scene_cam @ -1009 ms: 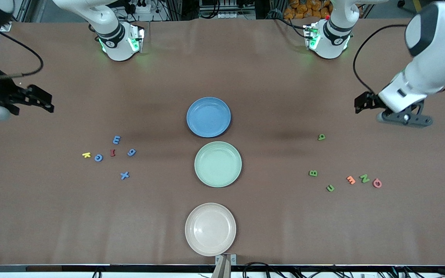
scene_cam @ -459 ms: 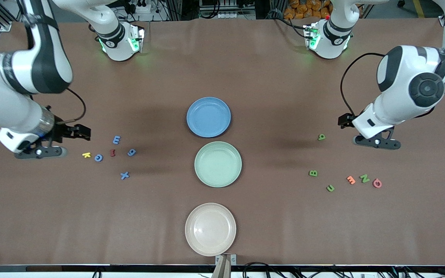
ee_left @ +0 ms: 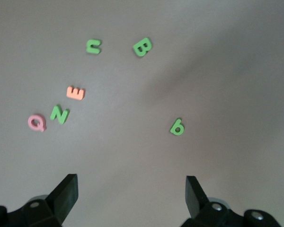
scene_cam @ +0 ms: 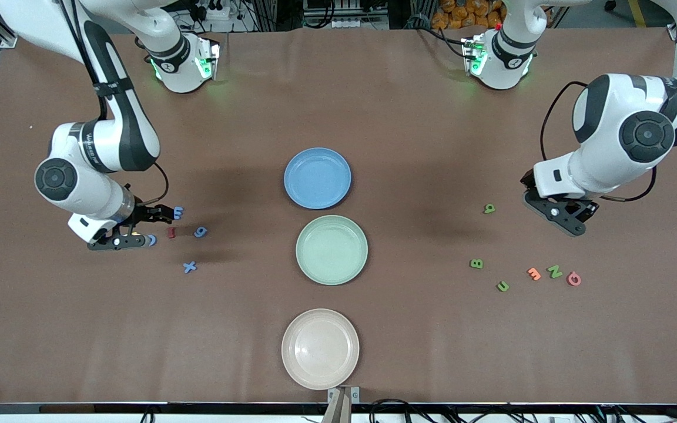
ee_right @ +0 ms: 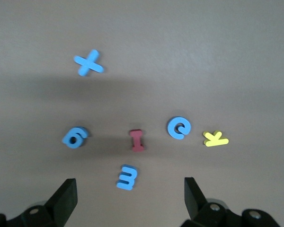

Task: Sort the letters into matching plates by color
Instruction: 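Grasp the blue 3 with the right gripper while the left gripper reaches the green b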

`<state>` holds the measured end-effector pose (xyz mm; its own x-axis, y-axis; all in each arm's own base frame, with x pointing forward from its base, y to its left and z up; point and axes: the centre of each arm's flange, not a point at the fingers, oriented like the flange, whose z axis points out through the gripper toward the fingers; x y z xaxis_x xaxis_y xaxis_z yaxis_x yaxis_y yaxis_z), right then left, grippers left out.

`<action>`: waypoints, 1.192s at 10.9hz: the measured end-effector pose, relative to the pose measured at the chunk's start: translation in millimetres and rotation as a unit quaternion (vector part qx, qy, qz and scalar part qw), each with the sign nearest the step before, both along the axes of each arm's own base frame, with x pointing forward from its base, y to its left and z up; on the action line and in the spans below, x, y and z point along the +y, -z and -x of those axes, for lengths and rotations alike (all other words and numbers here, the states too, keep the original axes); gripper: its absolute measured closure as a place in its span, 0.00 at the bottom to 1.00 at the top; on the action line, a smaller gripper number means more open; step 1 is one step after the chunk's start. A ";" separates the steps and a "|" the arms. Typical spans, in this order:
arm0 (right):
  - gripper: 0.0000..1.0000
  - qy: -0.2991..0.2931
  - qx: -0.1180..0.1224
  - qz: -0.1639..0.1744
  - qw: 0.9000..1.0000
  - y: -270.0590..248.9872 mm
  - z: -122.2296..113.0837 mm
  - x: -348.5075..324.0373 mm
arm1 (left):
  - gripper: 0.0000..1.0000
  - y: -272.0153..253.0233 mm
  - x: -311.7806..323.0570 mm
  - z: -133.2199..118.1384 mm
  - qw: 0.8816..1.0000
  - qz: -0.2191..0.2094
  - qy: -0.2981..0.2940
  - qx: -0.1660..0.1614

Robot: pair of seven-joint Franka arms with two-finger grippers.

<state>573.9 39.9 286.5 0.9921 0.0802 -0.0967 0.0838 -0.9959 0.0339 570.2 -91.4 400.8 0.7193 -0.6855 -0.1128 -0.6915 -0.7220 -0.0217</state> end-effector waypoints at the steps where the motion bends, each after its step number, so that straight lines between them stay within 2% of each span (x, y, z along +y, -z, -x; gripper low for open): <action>1: 0.02 0.007 0.002 0.000 1.000 10.0 6.4 -8.9 | 0.00 9.5 -5.9 3.2 1.000 0.004 0.021 -0.005; 3: 0.05 0.022 -0.010 0.000 1.000 30.6 19.5 -26.7 | 0.00 38.7 -13.2 16.9 0.999 0.010 0.036 -0.019; 4: 0.12 0.026 -0.019 -0.001 0.999 46.1 31.0 -28.2 | 0.00 51.4 -12.6 25.2 0.999 0.012 0.039 -0.023; 6: 0.22 0.053 -0.015 -0.001 0.999 71.0 51.2 -14.3 | 0.00 72.9 -11.6 39.3 0.997 0.018 0.062 -0.036; 7: 0.22 0.072 -0.010 -0.001 0.997 76.4 55.7 -3.1 | 0.00 85.2 -11.1 46.7 0.995 0.022 0.085 -0.046; 8: 0.26 0.082 -0.006 -0.001 0.997 80.1 57.8 6.4 | 0.00 97.5 -10.3 55.3 0.994 0.024 0.098 -0.046; 10: 0.28 0.089 -0.007 0.000 0.996 91.2 59.0 11.6 | 0.00 123.0 -7.4 73.9 0.994 0.023 0.105 -0.022; 11: 0.31 0.090 -0.006 0.001 0.996 96.8 59.5 10.3 | 0.00 134.5 -9.0 78.3 0.993 0.025 0.112 -0.020; 13: 0.32 0.096 -0.009 0.001 0.995 102.1 58.7 4.0 | 0.00 155.7 -18.2 81.1 0.991 0.027 0.129 -0.019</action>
<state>515.2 43.9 184.5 0.9905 -0.1121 -0.0793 -0.1096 -0.9934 0.0354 489.1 -109.6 245.1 0.5231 -0.8509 -0.0473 -0.8522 -0.5229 -0.0181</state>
